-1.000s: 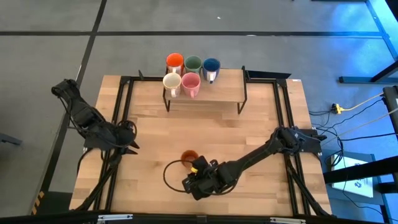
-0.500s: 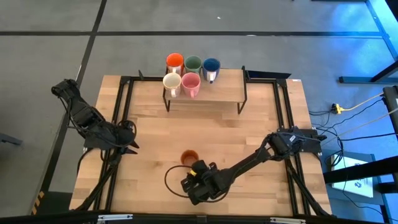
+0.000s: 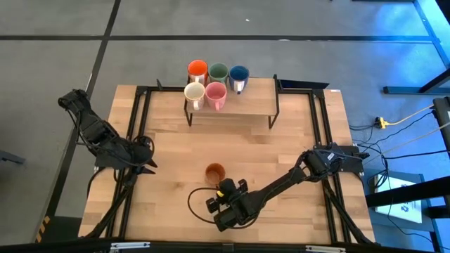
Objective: Place coffee mugs
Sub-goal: Put the brown mug on the shelf
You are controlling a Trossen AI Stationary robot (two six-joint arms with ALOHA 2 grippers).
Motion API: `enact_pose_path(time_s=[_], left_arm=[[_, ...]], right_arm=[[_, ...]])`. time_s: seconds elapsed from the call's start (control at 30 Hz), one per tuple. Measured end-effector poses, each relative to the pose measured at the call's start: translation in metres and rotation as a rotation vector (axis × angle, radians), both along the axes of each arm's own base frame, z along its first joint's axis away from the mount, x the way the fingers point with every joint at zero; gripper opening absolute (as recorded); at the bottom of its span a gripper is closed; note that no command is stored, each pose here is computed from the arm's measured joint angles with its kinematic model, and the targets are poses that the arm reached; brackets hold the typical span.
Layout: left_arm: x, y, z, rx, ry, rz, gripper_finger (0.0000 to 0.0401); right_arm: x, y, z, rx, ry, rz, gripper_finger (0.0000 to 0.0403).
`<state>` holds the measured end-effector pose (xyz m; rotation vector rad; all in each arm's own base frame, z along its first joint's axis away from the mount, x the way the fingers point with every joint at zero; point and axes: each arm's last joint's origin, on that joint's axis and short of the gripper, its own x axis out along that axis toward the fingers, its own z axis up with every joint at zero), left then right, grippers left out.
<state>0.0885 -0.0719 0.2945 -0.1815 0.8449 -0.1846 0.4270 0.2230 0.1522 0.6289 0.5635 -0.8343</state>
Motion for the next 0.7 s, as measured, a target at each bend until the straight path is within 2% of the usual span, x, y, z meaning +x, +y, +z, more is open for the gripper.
enact_pose_path(time_s=[0.2, 0.3, 0.53, 0.7], left_arm=[[0.000, -0.001, 0.000, -0.013, 0.013, -0.016, 0.0115], [-0.003, 0.000, 0.001, -0.053, 0.035, -0.045, 0.0115], [-0.009, 0.004, 0.002, -0.103, 0.055, -0.068, 0.0115], [-0.009, 0.006, 0.003, -0.057, 0.012, -0.043, 0.0115]], right_arm=[[0.001, 0.000, 0.002, 0.011, -0.005, -0.005, 0.0027], [0.001, -0.001, 0.013, 0.020, 0.006, -0.030, 0.0023], [-0.007, -0.028, 0.082, -0.057, 0.089, -0.181, 0.0023], [-0.012, -0.062, 0.126, -0.073, 0.089, -0.281, 0.0023]])
